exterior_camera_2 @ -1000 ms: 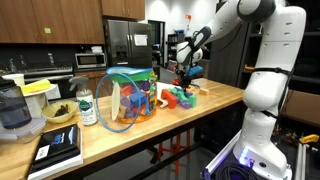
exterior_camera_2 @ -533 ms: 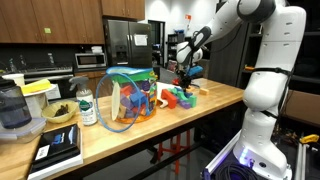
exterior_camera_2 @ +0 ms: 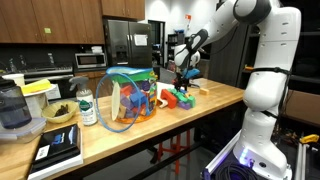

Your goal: Pick up one orange cylindrical block stand from the clear block bag and put it on the table

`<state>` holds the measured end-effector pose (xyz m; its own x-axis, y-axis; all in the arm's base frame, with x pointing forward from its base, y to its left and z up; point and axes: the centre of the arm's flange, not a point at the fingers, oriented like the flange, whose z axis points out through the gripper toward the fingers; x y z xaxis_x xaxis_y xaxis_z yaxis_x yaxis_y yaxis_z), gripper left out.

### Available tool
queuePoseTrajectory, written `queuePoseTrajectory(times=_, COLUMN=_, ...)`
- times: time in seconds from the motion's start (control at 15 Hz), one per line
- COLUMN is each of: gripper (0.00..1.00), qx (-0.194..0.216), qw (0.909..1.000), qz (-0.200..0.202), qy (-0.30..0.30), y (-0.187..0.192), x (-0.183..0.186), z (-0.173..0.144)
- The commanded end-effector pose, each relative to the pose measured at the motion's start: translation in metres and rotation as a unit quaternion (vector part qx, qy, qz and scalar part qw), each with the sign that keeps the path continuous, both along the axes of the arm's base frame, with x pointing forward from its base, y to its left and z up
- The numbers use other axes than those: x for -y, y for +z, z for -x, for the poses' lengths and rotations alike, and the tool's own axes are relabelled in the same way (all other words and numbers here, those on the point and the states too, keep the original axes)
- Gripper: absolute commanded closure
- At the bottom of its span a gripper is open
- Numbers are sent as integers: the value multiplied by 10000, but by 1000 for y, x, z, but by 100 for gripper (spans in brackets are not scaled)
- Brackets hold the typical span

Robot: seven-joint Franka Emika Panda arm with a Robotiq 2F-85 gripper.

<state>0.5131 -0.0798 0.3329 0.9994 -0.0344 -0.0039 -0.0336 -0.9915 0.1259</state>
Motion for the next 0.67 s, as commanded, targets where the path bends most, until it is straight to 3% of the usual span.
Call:
queuePoseTrajectory(times=0.0, gripper=0, qx=-23, qw=9999, qz=-55, qy=-116, y=-10, x=-10, z=8)
queuePoseTrajectory(times=0.6, gripper=0, qx=-82, qw=10000, qz=-15, qy=-37, y=-10, x=-8, z=3)
